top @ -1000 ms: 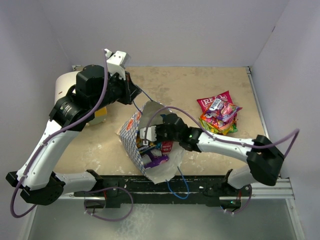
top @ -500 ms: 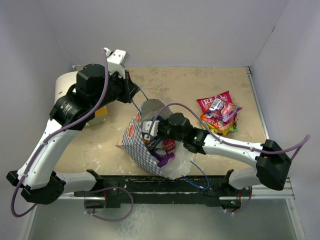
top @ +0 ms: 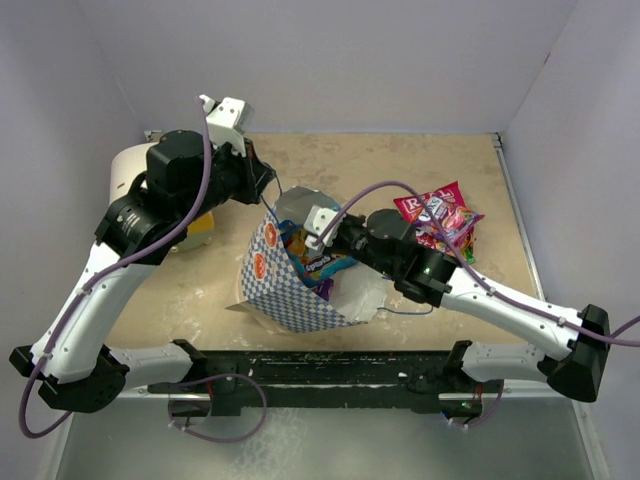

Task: Take the snacks out of the paper bag
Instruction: Take out the snack from the paper bag, then place the snack at the center of the board.

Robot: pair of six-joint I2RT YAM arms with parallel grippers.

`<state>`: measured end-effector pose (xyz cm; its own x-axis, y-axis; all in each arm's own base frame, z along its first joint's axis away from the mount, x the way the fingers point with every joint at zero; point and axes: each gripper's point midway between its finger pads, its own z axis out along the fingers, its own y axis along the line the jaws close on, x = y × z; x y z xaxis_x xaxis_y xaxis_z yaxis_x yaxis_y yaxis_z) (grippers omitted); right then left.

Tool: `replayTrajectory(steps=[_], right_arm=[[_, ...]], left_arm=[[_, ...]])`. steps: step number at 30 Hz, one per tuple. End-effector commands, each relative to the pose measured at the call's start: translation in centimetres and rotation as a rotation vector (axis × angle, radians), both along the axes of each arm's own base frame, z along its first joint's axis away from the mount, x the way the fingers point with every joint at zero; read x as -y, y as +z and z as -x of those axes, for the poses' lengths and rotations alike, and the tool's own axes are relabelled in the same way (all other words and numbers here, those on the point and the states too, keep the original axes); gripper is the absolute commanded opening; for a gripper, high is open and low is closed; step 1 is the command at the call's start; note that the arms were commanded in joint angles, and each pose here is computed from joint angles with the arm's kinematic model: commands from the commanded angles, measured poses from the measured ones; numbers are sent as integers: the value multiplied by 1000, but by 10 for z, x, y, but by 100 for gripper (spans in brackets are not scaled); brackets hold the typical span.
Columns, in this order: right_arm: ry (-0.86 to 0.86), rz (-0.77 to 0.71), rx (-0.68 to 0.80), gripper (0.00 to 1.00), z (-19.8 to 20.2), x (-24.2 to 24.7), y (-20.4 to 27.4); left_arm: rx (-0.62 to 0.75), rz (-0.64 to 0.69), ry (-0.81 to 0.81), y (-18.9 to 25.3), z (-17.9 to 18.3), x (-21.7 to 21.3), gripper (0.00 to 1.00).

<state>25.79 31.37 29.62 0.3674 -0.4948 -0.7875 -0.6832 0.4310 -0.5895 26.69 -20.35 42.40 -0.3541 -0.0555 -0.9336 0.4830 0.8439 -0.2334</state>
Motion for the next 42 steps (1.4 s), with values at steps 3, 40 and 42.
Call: replayTrajectory(steps=[3, 40, 42], right_arm=[[-123, -363, 123, 0, 0, 31, 152], [-919, -417, 141, 0, -98, 232, 172], [-935, -407, 118, 0, -103, 237, 156]], left_arm=[[22, 63, 9, 7, -14, 13, 0], [1, -15, 63, -16, -26, 6, 0], [6, -22, 55, -15, -26, 6, 0]])
